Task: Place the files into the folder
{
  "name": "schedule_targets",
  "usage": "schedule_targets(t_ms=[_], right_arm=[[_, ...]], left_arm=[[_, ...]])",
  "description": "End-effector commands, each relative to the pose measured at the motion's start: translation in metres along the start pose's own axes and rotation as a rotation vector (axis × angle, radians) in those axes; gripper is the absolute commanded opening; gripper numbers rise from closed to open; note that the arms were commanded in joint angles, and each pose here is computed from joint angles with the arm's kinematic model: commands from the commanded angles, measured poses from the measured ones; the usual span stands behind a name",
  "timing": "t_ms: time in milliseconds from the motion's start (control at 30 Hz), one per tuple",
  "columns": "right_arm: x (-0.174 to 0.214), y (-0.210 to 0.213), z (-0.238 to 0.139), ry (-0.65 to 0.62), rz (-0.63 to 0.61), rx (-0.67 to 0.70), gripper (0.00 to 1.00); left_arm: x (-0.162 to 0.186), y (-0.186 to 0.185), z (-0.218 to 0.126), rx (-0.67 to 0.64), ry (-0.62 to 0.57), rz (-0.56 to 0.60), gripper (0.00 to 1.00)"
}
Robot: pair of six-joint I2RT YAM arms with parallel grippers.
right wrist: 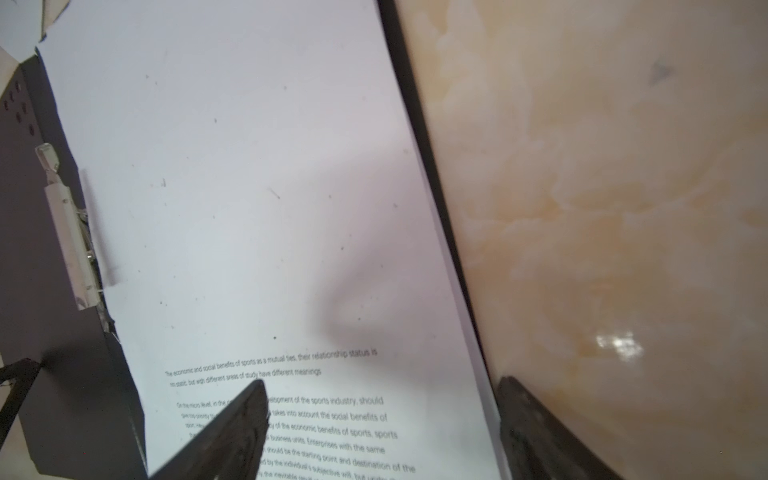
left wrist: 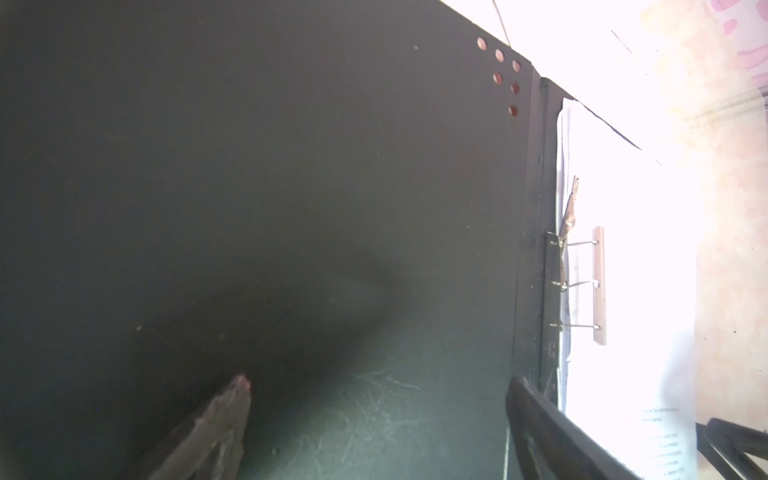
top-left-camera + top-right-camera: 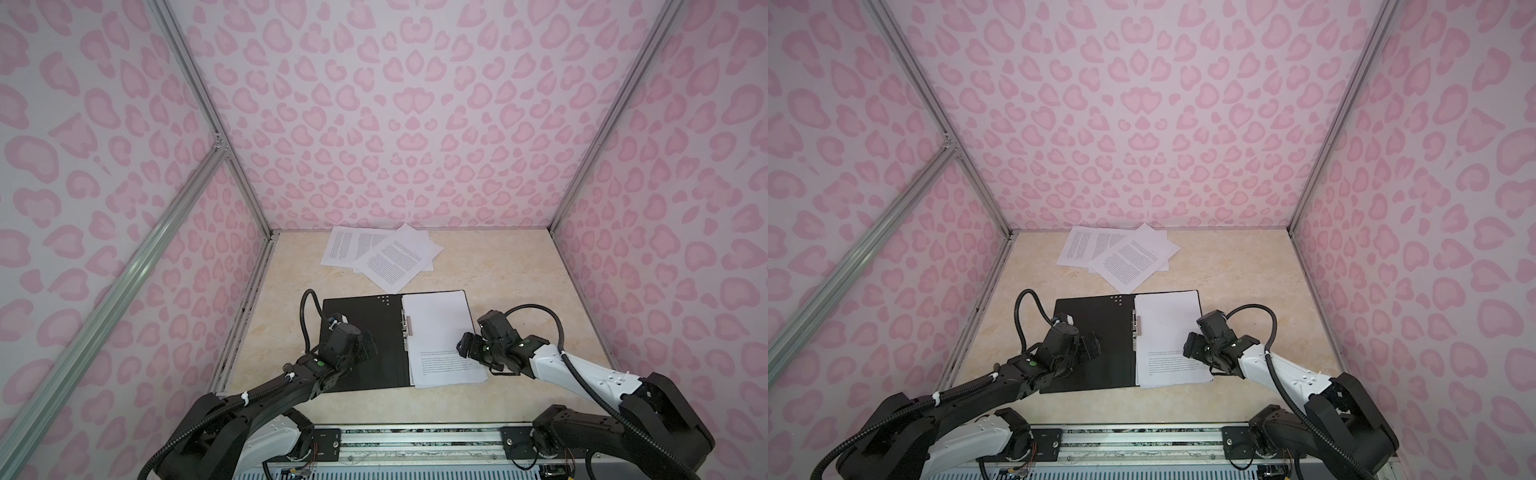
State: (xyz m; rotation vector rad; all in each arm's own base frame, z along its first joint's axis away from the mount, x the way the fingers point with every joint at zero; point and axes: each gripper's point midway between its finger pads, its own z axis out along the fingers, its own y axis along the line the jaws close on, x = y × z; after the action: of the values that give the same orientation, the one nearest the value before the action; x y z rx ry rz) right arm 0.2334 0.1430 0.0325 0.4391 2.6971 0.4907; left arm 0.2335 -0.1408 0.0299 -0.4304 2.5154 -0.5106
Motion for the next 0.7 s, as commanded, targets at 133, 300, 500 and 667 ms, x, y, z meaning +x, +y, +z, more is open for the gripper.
schedule_targets(t_ms=[133,300,500,667], right_arm=[[-0.051,0.024,-0.020,-0.075,-0.085,-0.040,0.91],[-0.090,0.064,-0.011,-0.053,-0.144,-0.143,0.91],[-0.154,0.112,0.026,-0.061,-0.173,-0.239,0.89],[-0.229,0.127,0.067,-0.112,-0.066,-0.306,0.89]], left_arm=[[0.005,0.012,-0.043,-0.134,0.113,0.048,0.98],[-0.049,-0.046,-0.059,-0.031,0.044,0.121,0.98],[-0.134,-0.107,-0.020,0.083,0.043,0.116,0.98],[-0.203,-0.140,0.045,0.116,0.061,0.142,0.98]])
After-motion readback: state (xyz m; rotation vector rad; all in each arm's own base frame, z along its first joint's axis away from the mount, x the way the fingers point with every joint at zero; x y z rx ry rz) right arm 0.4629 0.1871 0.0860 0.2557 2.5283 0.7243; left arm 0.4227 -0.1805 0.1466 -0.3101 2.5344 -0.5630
